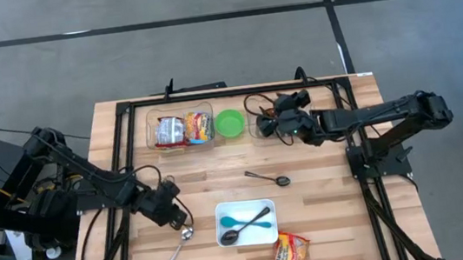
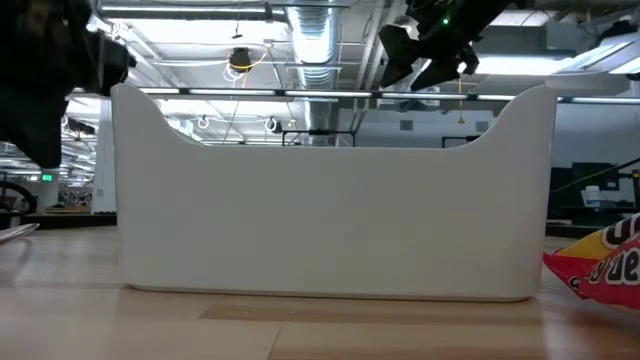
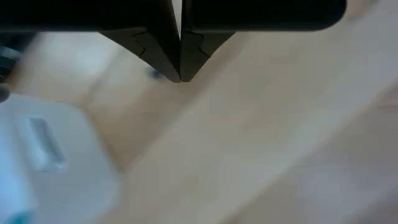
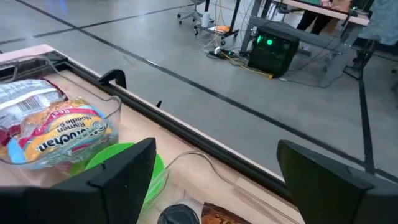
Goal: Pick & Place Food Item
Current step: Put the silver spoon into the white bin
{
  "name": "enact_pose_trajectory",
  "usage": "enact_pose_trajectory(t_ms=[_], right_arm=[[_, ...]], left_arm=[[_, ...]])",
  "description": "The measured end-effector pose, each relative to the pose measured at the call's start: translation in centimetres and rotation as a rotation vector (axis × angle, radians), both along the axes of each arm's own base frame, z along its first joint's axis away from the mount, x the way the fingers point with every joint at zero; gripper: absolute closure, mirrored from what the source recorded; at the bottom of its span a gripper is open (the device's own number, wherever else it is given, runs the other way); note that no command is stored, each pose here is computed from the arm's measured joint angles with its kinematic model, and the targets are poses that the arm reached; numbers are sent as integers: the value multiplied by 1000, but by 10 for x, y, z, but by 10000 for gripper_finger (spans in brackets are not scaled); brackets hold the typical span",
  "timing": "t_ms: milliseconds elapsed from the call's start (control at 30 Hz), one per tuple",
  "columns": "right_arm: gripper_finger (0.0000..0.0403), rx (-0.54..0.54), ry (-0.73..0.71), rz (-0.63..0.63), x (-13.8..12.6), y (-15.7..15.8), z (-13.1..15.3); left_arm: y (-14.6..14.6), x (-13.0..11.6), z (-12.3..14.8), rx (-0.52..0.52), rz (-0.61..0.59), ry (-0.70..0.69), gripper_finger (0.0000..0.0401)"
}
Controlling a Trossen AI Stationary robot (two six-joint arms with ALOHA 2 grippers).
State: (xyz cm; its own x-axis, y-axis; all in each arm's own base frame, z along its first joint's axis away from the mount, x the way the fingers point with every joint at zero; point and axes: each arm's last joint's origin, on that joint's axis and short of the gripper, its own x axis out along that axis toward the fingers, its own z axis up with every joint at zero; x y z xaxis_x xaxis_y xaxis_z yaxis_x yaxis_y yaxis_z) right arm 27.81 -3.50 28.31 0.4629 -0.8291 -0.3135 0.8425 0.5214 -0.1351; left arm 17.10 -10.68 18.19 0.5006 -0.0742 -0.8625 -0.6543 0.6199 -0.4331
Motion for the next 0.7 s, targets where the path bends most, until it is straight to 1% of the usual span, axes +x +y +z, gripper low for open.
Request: enact_pose_trajectory(t_ms=[167,267,367,533,700], right_arm=[[74,-1,-23,0,1,0,2],[74,-1,-23,1,1,0,2],[74,1,-23,6,1,1,2],[74,1,-15,25,1,7,1],[74,-14,21,54,1,12,0]], left_arm=[[-15,5,8,-65,-58,-139,401],[-23,7,14,-95,-64,-225,401],[-31,11,22,-125,-67,-342,401],[-42,17,39,-111,-110,-572,401],[-49,17,52,-98,-91,-725,401]])
